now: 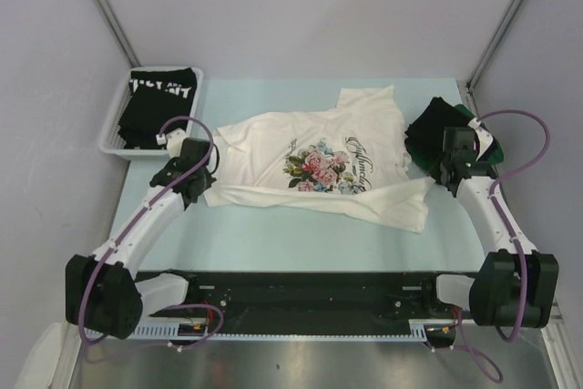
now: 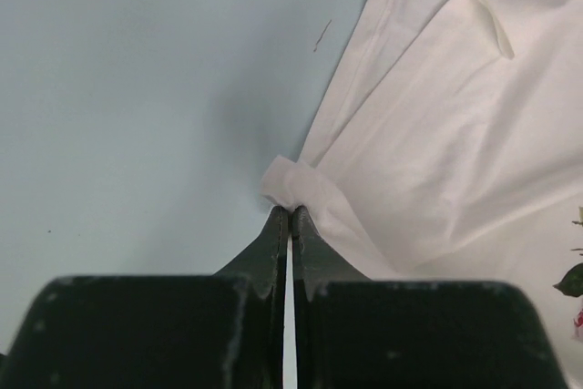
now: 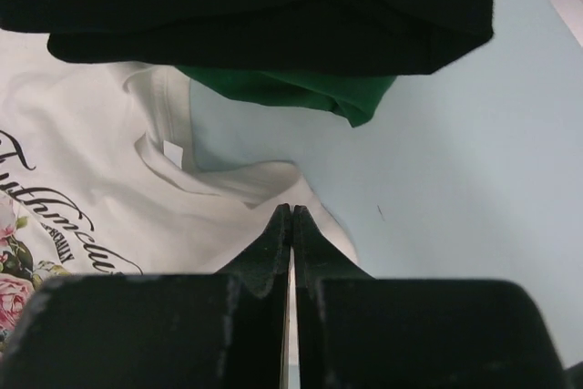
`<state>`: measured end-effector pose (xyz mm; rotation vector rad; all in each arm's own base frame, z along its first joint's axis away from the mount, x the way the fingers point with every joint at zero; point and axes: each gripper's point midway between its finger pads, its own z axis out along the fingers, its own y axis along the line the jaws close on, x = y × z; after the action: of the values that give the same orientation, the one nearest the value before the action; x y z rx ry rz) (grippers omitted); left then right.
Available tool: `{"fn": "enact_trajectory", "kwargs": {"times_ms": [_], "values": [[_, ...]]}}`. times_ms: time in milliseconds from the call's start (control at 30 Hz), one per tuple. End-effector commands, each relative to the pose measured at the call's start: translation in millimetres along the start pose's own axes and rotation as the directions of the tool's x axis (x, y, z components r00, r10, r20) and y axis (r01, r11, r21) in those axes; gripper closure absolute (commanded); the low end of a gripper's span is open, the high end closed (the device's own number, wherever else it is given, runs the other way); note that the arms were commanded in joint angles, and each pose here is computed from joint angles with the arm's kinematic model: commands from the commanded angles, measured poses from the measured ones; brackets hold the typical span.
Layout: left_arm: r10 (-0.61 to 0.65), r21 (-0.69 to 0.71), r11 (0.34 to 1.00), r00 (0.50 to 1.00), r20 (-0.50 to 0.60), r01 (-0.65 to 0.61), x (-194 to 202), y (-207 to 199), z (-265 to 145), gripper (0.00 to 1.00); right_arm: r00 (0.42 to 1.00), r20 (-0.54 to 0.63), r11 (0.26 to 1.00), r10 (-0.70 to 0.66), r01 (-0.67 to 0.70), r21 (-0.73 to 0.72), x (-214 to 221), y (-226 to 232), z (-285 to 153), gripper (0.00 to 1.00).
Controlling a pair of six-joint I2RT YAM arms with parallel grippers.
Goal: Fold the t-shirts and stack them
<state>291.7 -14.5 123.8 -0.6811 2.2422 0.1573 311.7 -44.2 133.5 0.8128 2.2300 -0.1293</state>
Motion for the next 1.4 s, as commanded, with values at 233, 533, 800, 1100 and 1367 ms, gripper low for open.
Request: {"fn": "enact_trajectory", "kwargs": {"times_ms": [233, 533, 800, 1100, 1367], "values": [[0.086, -0.011, 0.996, 0.994, 0.059, -0.086, -35.7, -33.7, 27.2, 1.0, 0.995, 0.098, 0.994, 0.006, 0.004, -0.105, -41.9, 40.8, 30.2, 1.0], [0.151, -0.039, 0.988, 0.985, 0.086, -0.148, -50.6, -41.9, 39.2, 1.0, 0.991, 0.137, 0.993, -0.014, 0.03, -0.117, -64.7, 55.2, 40.6, 1.0], [0.199, -0.045, 0.979, 0.977, 0.073, -0.196, -53.6, -50.5, 50.2, 1.0, 0.986, 0.165, 0.978, -0.022, 0.056, -0.2, -83.5, 82.1, 48.0, 1.0], [0.225, -0.053, 0.973, 0.973, 0.051, -0.223, -47.8, -48.8, 55.2, 1.0, 0.985, 0.13, 0.935, -0.116, 0.152, -0.321, -86.8, 128.6, 61.9, 1.0], [0.252, -0.082, 0.965, 0.967, 0.049, -0.247, -51.7, -43.6, 64.9, 1.0, 0.973, 0.137, 0.911, -0.186, 0.223, -0.346, -90.1, 149.1, 71.6, 1.0]]}}
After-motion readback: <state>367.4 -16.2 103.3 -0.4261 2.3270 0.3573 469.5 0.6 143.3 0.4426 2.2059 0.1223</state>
